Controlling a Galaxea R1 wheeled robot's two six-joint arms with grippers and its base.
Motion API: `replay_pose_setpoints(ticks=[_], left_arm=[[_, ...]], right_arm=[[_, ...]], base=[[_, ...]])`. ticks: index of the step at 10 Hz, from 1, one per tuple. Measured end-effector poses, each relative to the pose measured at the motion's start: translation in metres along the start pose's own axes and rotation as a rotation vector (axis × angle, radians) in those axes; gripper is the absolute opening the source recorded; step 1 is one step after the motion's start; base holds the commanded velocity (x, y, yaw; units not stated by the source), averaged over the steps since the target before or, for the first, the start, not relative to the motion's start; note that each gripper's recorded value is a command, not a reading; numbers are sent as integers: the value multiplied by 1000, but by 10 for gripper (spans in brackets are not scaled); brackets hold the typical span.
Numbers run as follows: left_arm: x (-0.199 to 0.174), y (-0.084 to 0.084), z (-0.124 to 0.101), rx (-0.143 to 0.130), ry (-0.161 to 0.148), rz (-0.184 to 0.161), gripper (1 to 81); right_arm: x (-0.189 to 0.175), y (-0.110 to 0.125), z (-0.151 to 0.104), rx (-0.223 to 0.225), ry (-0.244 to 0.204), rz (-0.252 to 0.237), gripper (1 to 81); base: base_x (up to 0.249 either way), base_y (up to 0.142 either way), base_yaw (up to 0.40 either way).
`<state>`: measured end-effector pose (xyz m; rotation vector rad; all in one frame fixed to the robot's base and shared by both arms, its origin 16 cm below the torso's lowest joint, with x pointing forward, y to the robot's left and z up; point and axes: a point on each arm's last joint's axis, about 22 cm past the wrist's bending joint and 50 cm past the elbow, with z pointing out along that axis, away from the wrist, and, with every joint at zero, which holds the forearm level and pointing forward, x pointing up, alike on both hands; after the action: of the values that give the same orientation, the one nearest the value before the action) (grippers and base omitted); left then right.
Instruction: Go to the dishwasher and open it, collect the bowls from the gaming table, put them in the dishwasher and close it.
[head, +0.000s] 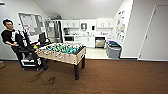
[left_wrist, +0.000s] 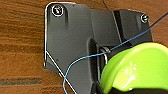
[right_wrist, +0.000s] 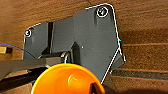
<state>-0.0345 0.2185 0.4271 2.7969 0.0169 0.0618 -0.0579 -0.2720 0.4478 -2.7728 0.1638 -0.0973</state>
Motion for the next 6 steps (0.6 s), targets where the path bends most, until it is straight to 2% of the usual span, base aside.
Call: replay_pose_setpoints(ticks=[3,6], left_arm=[[-8,-7,-2,9,-11,-2,10],[-2,-8,-2,10,-1,0,10]], right_arm=[[-6,-4,1,6,-10,2,10],[3,-6,3,9,3,-1,10]], base=[[136,0,0],[136,0,0]])
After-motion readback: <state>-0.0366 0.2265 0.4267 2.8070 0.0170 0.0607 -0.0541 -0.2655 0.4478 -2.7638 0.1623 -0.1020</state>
